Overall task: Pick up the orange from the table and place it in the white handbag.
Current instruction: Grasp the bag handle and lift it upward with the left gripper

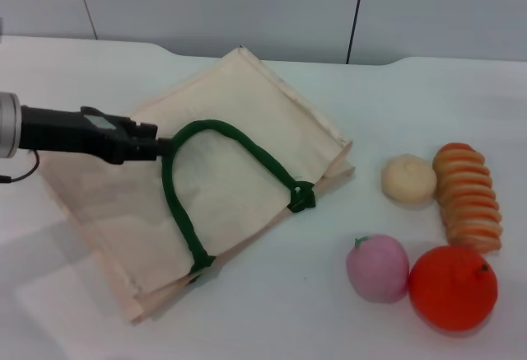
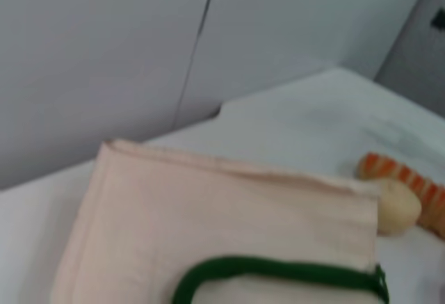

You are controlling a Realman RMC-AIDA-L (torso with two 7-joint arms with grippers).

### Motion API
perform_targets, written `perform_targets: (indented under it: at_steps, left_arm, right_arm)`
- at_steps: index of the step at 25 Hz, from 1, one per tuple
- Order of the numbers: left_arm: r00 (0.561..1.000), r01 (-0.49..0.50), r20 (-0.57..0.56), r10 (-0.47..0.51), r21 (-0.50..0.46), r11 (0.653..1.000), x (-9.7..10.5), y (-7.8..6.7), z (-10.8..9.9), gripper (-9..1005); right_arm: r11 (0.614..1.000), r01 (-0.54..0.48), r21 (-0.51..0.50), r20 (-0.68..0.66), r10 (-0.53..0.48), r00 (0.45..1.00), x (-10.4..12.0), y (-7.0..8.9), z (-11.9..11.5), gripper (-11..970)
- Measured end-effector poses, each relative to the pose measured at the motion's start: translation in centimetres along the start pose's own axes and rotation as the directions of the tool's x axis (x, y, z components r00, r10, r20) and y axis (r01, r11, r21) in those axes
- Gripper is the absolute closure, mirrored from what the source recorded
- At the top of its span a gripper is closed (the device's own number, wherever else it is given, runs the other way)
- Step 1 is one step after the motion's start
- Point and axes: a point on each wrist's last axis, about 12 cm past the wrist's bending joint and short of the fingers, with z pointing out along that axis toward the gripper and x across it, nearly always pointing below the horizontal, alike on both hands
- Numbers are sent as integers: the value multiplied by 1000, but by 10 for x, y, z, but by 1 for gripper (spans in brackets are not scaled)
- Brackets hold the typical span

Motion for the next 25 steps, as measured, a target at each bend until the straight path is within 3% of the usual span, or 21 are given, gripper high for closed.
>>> perform_targets:
  at_steps: [7,11,16,25]
  left_arm:
    - [992,-86,-91,86,2,996,-8,-1,1,499]
    - [983,-128,-132,129,14,992,-12,-1,3,451]
    - [961,-199,-187,203,41,979,-23,-3,9,392]
    - [916,-302,-238,322,116,946,-28,-8,20,395]
  right_arm:
    - [1000,2,1,1,-2,1000,-1,-1,0,125]
    - [1000,3,1,0,-3,1000,-1,-1,0,125]
    - [1000,3,-1,1,-3,1000,-1,0,1,125]
    - [1000,3,-1,2,-3,1000,-1,0,2,126]
